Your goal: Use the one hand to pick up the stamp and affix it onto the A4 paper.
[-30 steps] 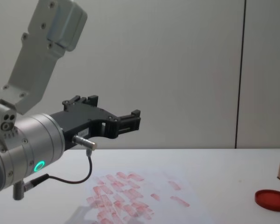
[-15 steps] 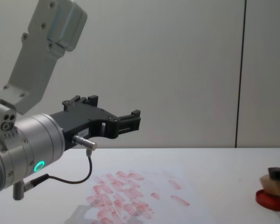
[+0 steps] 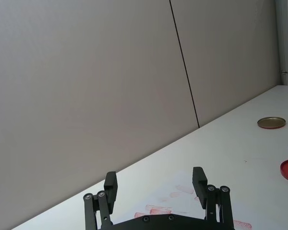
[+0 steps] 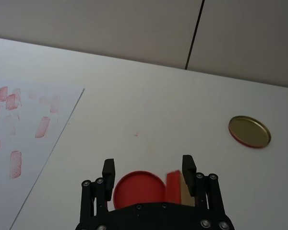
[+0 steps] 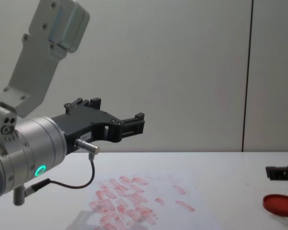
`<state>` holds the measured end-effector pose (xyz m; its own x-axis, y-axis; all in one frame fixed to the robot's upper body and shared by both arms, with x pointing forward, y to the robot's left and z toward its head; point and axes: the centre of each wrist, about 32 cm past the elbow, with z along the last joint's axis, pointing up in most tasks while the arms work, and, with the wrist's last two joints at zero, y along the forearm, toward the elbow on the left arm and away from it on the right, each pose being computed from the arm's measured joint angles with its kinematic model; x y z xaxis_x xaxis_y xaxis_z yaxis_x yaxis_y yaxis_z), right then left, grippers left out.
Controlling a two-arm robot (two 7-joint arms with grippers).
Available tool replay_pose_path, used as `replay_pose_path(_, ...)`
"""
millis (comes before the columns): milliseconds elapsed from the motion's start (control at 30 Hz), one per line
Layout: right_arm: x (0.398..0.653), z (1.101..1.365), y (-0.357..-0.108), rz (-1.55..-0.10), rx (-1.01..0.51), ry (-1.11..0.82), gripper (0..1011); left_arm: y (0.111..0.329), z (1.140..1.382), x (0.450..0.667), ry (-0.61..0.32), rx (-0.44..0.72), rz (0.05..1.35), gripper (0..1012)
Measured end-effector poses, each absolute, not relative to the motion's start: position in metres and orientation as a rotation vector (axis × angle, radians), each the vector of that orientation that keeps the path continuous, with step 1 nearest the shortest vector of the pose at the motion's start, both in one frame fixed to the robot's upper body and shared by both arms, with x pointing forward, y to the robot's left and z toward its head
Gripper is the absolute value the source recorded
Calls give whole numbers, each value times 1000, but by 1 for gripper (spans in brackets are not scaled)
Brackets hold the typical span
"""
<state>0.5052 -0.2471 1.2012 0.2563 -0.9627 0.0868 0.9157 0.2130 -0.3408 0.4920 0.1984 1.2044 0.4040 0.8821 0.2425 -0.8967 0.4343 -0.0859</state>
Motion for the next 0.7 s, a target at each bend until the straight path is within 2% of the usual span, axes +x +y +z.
replay_pose_path(33, 504, 1201, -248, -1312, -350, 150, 846, 198, 1204, 492, -268, 61, 1124, 993)
replay_pose_path(267, 492, 1204, -258, -1336, -299, 77, 1001, 198, 1204, 492, -268, 61, 1124, 993)
replay_pose_path(700, 471, 1209, -278, -1366, -226, -22, 1001, 198, 1204, 492, -268, 61, 1124, 993)
